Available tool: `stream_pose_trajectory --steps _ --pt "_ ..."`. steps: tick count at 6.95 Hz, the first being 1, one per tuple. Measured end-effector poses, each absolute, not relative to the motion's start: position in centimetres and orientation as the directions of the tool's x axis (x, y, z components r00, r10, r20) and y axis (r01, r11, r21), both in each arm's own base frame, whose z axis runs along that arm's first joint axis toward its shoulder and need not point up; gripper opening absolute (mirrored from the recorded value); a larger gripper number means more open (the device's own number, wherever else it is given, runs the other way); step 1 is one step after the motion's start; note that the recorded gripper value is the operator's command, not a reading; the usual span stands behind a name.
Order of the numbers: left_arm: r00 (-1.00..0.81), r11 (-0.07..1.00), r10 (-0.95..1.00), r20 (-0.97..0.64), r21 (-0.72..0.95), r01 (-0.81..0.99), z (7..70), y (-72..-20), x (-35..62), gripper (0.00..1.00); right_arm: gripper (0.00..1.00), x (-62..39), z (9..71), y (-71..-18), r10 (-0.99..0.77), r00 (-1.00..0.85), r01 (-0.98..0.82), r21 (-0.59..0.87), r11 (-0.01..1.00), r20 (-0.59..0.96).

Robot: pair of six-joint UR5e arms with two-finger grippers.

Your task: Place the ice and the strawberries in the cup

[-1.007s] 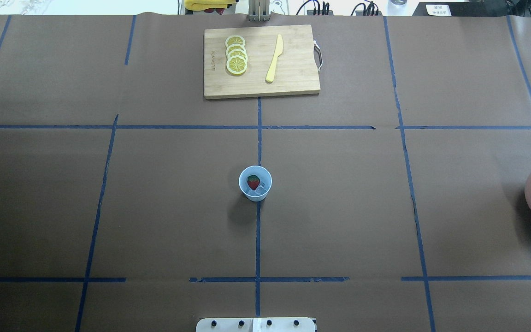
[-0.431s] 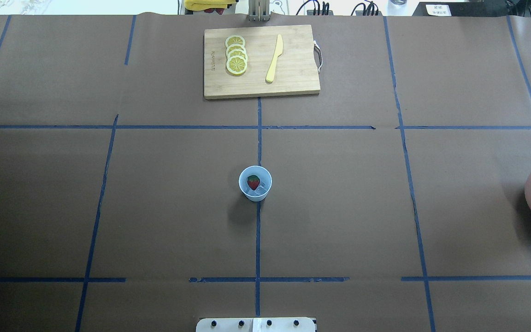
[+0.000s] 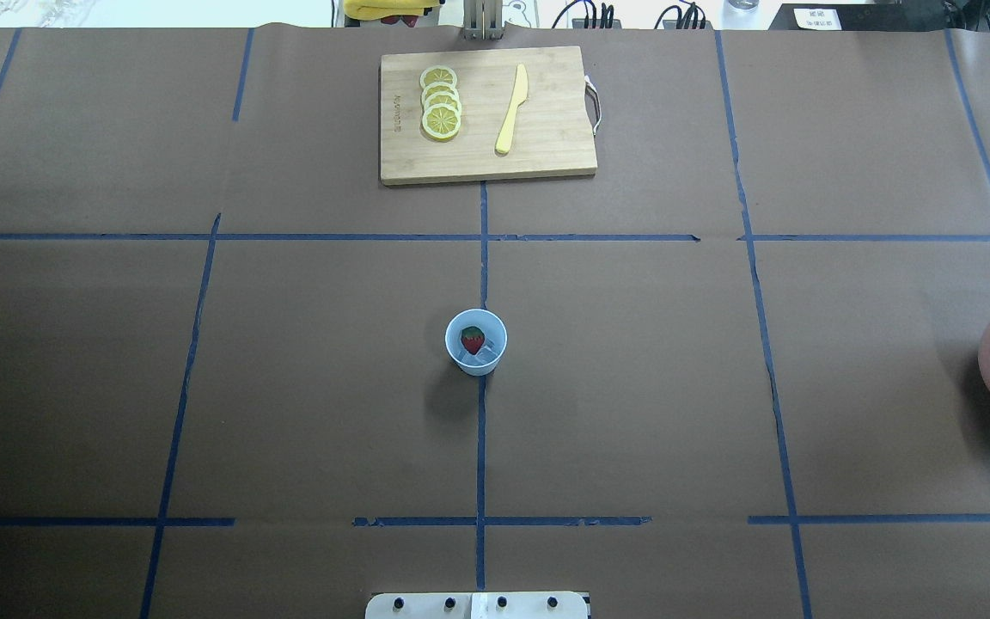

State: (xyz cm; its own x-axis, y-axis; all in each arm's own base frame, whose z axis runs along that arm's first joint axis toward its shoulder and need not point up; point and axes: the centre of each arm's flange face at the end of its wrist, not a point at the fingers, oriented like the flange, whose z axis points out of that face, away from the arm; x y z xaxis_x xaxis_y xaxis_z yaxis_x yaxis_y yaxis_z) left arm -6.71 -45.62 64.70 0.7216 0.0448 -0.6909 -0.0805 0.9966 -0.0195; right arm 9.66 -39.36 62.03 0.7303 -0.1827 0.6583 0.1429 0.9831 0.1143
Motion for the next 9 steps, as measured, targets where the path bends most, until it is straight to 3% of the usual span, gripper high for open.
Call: stream_pose_trajectory --steps 9 --pt "0.741 0.996 0.060 -0.668 -0.007 -0.086 64.23 -45.80 -6.85 1.00 0.99 9.66 62.09 -39.33 -0.183 0.730 0.144 0.114 0.983 0.659"
